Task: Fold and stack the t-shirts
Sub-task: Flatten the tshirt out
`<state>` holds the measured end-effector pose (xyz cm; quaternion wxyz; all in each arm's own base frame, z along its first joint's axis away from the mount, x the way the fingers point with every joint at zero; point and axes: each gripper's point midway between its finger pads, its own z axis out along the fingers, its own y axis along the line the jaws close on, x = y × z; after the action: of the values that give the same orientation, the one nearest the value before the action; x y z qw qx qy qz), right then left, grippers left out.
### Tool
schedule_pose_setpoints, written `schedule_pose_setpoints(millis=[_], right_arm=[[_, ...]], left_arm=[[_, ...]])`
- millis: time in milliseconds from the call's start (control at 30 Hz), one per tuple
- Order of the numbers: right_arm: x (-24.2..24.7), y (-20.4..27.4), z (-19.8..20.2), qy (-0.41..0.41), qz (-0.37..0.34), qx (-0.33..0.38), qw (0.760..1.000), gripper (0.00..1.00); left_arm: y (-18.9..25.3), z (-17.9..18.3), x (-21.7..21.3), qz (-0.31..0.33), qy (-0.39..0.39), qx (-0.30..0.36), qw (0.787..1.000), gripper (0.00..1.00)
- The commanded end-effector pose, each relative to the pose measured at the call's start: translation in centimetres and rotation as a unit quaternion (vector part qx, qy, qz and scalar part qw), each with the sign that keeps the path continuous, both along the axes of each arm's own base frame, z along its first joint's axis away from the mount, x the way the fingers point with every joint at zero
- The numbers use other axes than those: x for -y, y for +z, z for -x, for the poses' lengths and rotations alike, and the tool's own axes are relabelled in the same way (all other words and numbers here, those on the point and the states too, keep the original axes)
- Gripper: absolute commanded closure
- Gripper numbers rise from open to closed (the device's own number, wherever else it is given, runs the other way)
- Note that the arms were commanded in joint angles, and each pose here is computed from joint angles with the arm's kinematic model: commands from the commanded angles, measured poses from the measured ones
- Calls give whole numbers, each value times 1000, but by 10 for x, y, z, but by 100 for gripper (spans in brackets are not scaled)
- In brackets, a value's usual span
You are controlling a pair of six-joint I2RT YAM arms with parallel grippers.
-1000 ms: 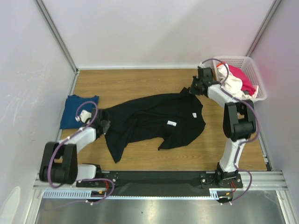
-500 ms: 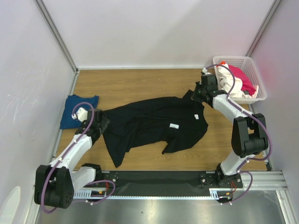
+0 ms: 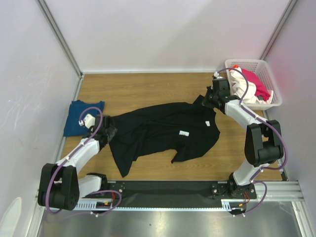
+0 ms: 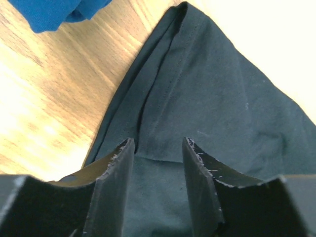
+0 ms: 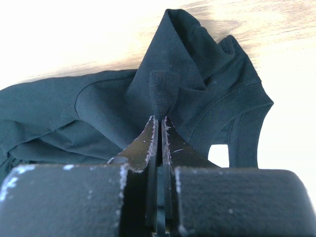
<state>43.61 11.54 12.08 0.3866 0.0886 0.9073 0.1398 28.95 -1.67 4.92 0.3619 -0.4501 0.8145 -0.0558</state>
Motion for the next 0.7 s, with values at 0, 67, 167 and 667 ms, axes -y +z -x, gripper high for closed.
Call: schedule_pose_setpoints(millis=[0,67,167,667], right_arm=[[1,11,-7,-7,2,18,1000,100],[1,10,-7,-7,2,16,1000,100],[3,9,-6,-9,4,14,1000,100],[3,9,-4,-8,6,12,1000,100]], left_arm=[[2,-7,1,7,8,19,1000,52],[1,-8,1,9,8,17,1000,52],[-4,-7,4,13,5,9,1000,52],[-15,-3,1,13,16,-3,1000,65]])
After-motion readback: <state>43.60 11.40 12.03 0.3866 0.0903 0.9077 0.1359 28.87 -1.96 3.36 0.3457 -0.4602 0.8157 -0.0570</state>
